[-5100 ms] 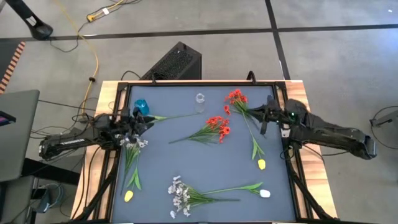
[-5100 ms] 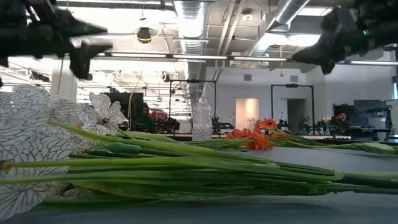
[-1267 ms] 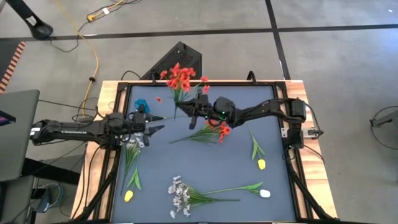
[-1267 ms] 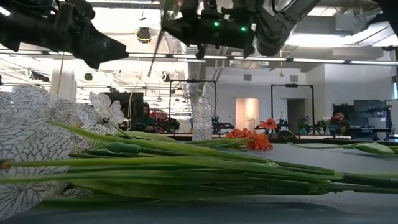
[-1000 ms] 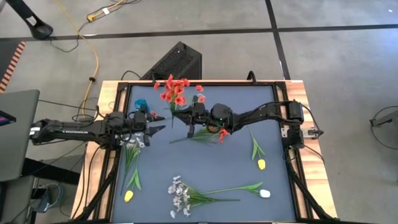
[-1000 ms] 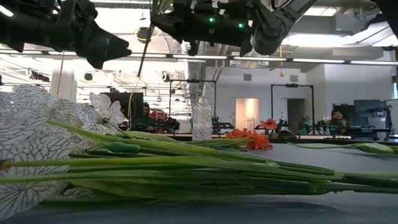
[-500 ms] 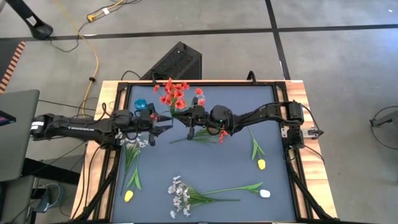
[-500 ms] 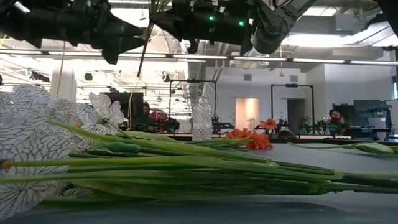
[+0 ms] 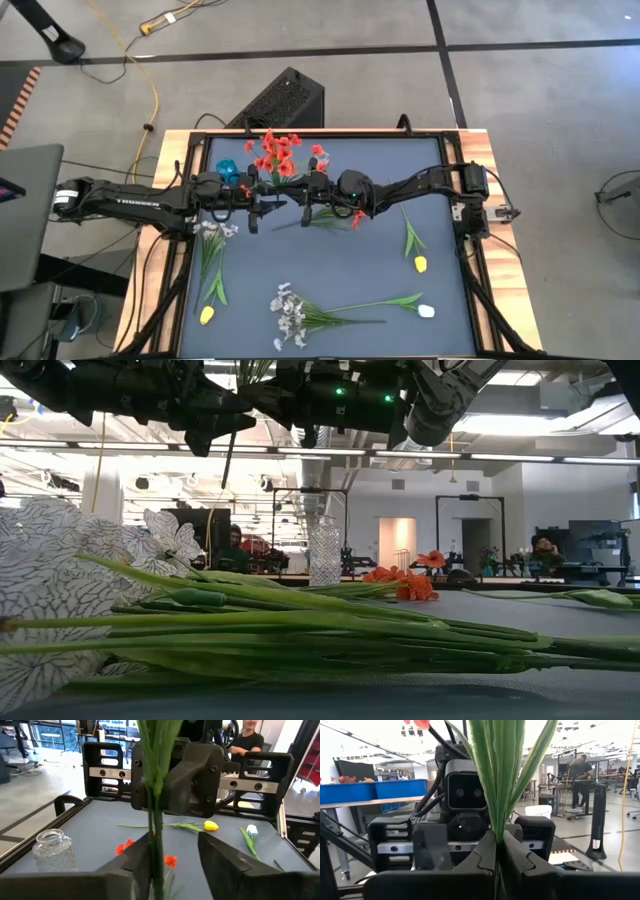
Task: Sort flowers into vase by color
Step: Put the top orange flowers into the blue vase
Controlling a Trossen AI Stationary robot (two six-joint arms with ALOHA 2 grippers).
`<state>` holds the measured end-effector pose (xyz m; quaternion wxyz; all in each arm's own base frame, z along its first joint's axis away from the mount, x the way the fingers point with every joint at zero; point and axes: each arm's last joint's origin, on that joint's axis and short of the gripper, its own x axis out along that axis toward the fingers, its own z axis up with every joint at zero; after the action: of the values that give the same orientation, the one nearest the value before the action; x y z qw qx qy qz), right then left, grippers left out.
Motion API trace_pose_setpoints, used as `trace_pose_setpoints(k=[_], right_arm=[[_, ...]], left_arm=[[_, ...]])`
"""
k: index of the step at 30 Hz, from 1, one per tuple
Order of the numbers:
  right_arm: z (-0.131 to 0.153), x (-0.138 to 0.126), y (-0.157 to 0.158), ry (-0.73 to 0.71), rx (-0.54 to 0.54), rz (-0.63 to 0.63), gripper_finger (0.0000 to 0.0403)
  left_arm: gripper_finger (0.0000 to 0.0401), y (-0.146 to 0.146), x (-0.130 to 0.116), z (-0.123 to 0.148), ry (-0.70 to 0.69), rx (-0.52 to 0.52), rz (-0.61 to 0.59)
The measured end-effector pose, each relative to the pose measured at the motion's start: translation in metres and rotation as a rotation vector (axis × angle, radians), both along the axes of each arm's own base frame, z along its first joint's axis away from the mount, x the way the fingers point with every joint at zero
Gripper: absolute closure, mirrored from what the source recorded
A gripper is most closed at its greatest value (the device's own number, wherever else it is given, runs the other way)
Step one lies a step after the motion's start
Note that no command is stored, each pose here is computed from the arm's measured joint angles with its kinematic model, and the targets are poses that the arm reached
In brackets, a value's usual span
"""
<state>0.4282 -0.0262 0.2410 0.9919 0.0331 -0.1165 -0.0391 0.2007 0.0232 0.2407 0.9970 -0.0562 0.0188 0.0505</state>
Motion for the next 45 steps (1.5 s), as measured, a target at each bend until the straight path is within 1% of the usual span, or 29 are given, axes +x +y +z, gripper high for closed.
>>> trace_pose_setpoints(k=[2,5,7,10,12,15,17,19,20,23,25,28,31,38,41,45], right_arm=[[-0.001,0.000,0.000,0.011,0.000,0.003,0.0358],[-0.001,0.000,0.001,0.010,0.007,0.010,0.0351],[-0.001,0.000,0.001,0.012,0.007,0.010,0.0346],[0.000,0.000,0.000,0.015,0.007,0.009,0.0332],[0.000,0.000,-0.001,0.019,0.008,0.005,0.0316],[0.000,-0.002,-0.006,0.069,0.025,-0.004,0.0279],[0.002,-0.003,-0.012,0.098,0.070,-0.009,0.0249],[0.005,-0.006,-0.016,0.139,0.096,-0.019,0.0216],[0.006,-0.007,-0.018,0.163,0.091,-0.015,0.0199],[0.008,-0.012,-0.020,0.243,0.053,0.056,0.0158],[0.012,-0.016,-0.018,0.282,0.038,0.099,0.0141],[0.016,-0.021,-0.016,0.331,0.041,0.114,0.0132],[0.012,-0.022,-0.014,0.382,0.046,0.116,0.0132],[0.011,-0.023,-0.013,0.397,0.035,0.117,0.0132],[0.013,-0.022,-0.014,0.372,0.032,0.115,0.0132],[0.018,-0.019,-0.014,0.273,0.018,0.112,0.0132]], left_arm=[[0.0308,0.000,-0.001,0.000,0.001,0.000,0.000],[0.0375,0.000,-0.003,0.002,-0.002,0.012,0.004],[0.0391,0.000,-0.004,0.002,0.004,0.017,0.011],[0.0397,0.000,-0.007,0.003,0.013,0.018,0.022],[0.0398,0.000,-0.010,0.004,0.015,0.018,0.029],[0.0399,0.000,-0.012,0.006,0.012,0.018,0.034],[0.0399,0.000,-0.014,0.008,-0.002,0.021,0.054],[0.0400,0.001,-0.017,0.010,-0.011,0.035,0.101],[0.0400,0.002,-0.019,0.011,-0.006,0.048,0.137],[0.0400,0.006,-0.027,0.014,-0.001,0.076,0.265],[0.0400,0.009,-0.032,0.016,0.004,0.090,0.327],[0.0400,0.011,-0.039,0.022,-0.024,0.126,0.370],[0.0401,0.013,-0.045,0.026,-0.041,0.160,0.405],[0.0401,0.018,-0.051,0.030,-0.049,0.185,0.453],[0.0401,0.017,-0.050,0.028,-0.047,0.167,0.409],[0.0401,0.012,-0.047,0.023,-0.058,0.110,0.231]])
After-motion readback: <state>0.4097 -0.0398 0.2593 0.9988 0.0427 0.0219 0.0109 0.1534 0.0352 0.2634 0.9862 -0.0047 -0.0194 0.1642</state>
